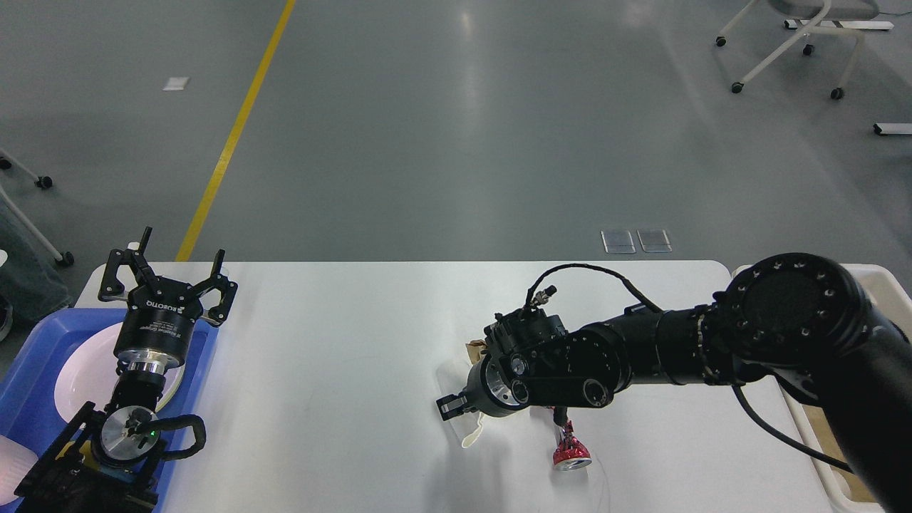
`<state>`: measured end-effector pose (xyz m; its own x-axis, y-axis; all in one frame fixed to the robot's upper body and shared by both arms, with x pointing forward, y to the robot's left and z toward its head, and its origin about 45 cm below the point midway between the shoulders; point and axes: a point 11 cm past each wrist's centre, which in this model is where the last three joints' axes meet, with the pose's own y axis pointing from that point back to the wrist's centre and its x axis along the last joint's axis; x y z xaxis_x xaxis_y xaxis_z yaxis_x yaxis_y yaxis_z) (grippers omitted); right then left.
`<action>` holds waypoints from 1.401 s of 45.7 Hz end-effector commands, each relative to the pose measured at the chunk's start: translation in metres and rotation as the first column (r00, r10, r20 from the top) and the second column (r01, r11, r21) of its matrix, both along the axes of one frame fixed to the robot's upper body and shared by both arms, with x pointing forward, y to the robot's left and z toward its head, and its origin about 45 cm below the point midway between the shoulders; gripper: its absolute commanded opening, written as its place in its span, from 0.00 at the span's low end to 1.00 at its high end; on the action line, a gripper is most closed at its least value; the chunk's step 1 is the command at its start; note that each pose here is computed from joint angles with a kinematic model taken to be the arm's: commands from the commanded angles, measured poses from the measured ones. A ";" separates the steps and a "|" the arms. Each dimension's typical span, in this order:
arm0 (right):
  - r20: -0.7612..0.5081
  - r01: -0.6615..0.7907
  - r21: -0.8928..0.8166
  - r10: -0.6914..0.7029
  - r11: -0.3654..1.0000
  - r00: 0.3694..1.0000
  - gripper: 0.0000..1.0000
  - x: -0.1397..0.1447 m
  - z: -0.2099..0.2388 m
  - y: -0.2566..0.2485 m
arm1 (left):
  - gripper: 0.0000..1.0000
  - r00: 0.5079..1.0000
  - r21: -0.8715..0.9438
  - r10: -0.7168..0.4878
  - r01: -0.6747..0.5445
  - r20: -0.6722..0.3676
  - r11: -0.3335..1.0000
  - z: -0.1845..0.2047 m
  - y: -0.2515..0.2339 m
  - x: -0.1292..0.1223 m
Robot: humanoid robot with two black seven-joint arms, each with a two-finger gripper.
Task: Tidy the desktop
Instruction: 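Carry the second cup to the white bin and lower it in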
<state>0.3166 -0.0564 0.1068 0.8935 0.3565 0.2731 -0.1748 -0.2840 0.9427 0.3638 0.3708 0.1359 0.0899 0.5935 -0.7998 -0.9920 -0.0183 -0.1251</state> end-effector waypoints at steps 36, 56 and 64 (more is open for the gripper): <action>0.071 0.427 -0.231 -0.422 0.874 0.904 0.00 0.007 0.243 -0.129 | 0.96 1.000 0.000 0.000 0.000 0.000 1.000 0.000 0.000 0.000; 0.124 0.687 -0.231 -0.680 0.689 0.723 0.00 0.020 0.215 -0.238 | 0.96 1.000 0.000 0.001 -0.001 0.001 1.000 0.000 0.000 0.000; 0.173 0.838 -0.202 -0.824 0.506 0.540 0.00 0.018 0.186 -0.328 | 0.96 1.000 0.000 0.000 0.000 0.000 1.000 0.000 0.000 0.000</action>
<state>0.3371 -0.3290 0.3121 0.8722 -0.3724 0.3173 -0.2630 0.1899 0.9459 0.3638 0.3707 0.1359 0.0900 0.5933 -0.7999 -0.9919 -0.0187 -0.1255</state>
